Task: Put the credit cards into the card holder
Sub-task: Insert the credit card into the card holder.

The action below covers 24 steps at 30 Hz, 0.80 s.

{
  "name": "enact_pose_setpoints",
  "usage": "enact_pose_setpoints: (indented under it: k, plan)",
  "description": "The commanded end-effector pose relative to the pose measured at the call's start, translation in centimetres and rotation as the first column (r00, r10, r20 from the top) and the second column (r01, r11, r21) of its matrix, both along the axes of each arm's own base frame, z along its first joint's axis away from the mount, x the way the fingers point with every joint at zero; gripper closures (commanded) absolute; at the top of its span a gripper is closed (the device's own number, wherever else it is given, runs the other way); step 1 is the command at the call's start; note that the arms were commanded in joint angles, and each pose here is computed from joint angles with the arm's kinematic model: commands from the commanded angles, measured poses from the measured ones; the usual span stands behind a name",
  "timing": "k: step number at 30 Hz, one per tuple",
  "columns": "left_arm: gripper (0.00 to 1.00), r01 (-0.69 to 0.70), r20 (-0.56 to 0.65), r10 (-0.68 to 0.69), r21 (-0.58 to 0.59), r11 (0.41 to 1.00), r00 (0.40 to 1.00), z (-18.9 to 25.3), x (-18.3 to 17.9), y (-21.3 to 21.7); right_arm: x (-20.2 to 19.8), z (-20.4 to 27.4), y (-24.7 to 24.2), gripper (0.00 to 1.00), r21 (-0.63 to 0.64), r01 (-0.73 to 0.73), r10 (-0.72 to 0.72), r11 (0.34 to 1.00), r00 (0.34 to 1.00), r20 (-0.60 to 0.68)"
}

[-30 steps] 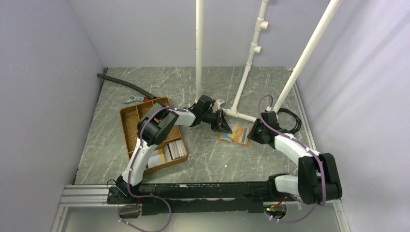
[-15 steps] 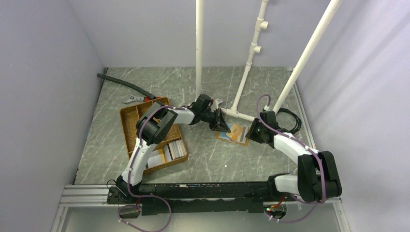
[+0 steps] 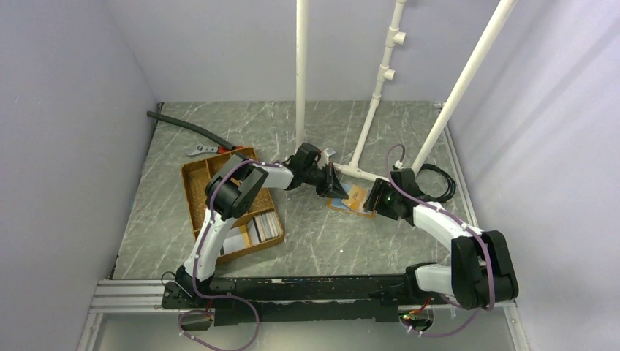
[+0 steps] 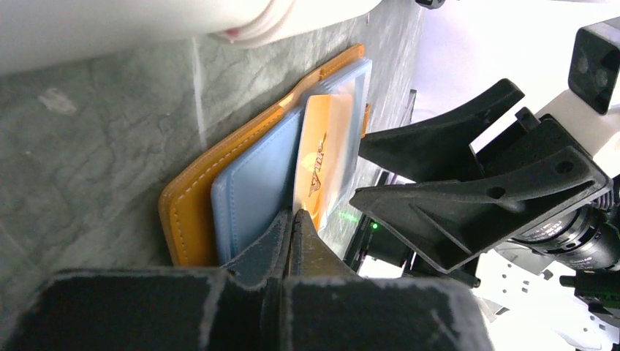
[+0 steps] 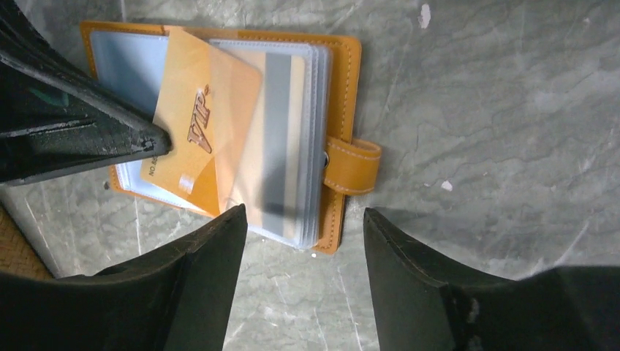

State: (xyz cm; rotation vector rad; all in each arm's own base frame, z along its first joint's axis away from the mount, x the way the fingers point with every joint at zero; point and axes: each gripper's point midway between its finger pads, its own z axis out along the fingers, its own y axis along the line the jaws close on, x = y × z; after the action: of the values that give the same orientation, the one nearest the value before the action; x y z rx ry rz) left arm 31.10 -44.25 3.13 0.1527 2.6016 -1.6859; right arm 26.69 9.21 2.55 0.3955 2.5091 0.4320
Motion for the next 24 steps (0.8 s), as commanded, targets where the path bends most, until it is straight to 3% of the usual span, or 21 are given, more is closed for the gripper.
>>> enact_pose_setpoints:
  k: [1, 3, 7, 12, 24]
  plan:
    - [1.00, -0.049, 0.072, 0.047, 0.022, 0.999, 0.996, 0.6, 0.6, -0.3, -0.9, 0.3, 0.1, 0.37, 0.002, -0.009, 0.009, 1.000, 1.000, -0.010]
    - [1.00, -0.044, 0.078, 0.043, 0.007, 0.999, 0.996, 1.0, 0.6, -0.3, -0.8, 0.1, -0.2, 0.39, -0.014, 0.002, -0.003, 1.000, 0.999, -0.032]
    - [1.00, -0.060, 0.089, 0.059, 0.016, 0.998, 0.994, 1.4, 0.6, -0.1, -1.2, -1.8, -1.0, 0.52, -0.058, 0.047, -0.053, 0.997, 0.993, -0.110]
    - [1.00, -0.119, 0.101, 0.115, 0.029, 0.993, 0.988, 1.3, 1.0, 0.5, -1.9, -2.8, -1.1, 0.58, -0.057, 0.066, -0.074, 0.996, 0.985, -0.156]
    - [1.00, -0.093, 0.067, 0.095, -0.031, 0.995, 0.993, 0.5, 0.5, -0.9, -1.9, -2.6, -1.0, 0.59, -0.052, 0.054, -0.061, 0.997, 0.988, -0.145]
